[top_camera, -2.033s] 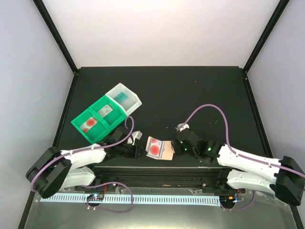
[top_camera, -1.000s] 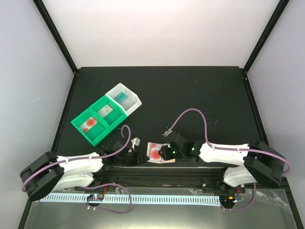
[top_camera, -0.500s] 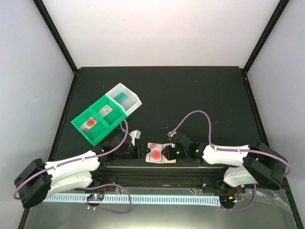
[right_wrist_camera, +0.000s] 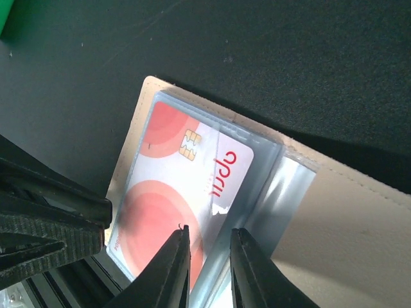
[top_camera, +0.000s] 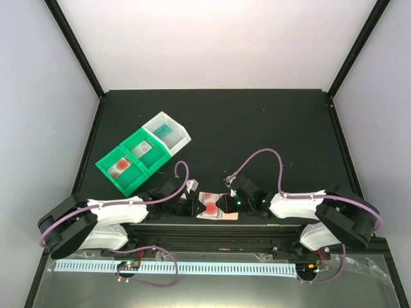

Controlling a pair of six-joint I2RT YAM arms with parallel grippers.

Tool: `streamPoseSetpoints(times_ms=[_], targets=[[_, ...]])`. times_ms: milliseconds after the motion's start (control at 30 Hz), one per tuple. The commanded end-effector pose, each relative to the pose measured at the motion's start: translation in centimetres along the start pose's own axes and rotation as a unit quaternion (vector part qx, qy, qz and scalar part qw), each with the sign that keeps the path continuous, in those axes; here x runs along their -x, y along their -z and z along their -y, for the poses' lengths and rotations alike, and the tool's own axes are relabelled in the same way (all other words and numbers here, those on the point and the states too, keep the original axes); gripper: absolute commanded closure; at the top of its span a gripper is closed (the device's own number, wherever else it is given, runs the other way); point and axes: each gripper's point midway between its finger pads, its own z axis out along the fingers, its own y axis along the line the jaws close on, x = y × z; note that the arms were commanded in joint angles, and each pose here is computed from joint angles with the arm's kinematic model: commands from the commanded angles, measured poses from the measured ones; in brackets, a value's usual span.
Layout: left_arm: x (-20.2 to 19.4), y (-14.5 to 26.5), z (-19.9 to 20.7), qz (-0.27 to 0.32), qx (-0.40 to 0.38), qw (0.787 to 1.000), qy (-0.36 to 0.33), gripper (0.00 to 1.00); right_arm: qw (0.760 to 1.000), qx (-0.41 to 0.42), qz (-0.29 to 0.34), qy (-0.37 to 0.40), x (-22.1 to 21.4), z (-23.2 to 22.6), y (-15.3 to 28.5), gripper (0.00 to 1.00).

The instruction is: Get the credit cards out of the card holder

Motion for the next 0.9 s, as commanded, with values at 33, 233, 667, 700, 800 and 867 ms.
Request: streamPoseSetpoints(times_ms=[33, 233, 667, 700, 800, 867], targets=[[0.2, -0.2, 0.6, 0.008, -0.018, 1.000, -0.017, 0.84, 1.000, 0.009, 0.001, -0.018, 0.0, 0.1, -0.5, 0.82], [-0.5, -0.7, -0.2, -0.002, -0.015, 1.000, -0.010, 0.86, 1.000, 0.008, 0.005, -0.026, 0.0, 0.3, -0.7, 0.82], [-1.5, -1.4, -2.1, -0.017, 0.014, 1.000, 0.011, 0.88, 1.000, 0.011, 0.015, -0.021, 0.4, 0.5, -0.5, 0.92], [-1.6, -1.4, -2.1, -0.018, 0.013, 1.000, 0.010, 0.88, 1.000, 0.011, 0.013, -0.021, 0.3, 0.7, -0.5, 0.92], [-1.7, -1.4, -2.3, -0.019, 0.017, 1.000, 0.010, 0.88, 1.000, 0.013, 0.014, -0.019, 0.4, 1.0, -0.4, 0.93], [-1.8, -1.4, -2.6, -0.020, 0.022, 0.999, 0.011, 0.88, 1.000, 0.017, 0.015, -0.019, 0.5, 1.0, -0.4, 0.93]])
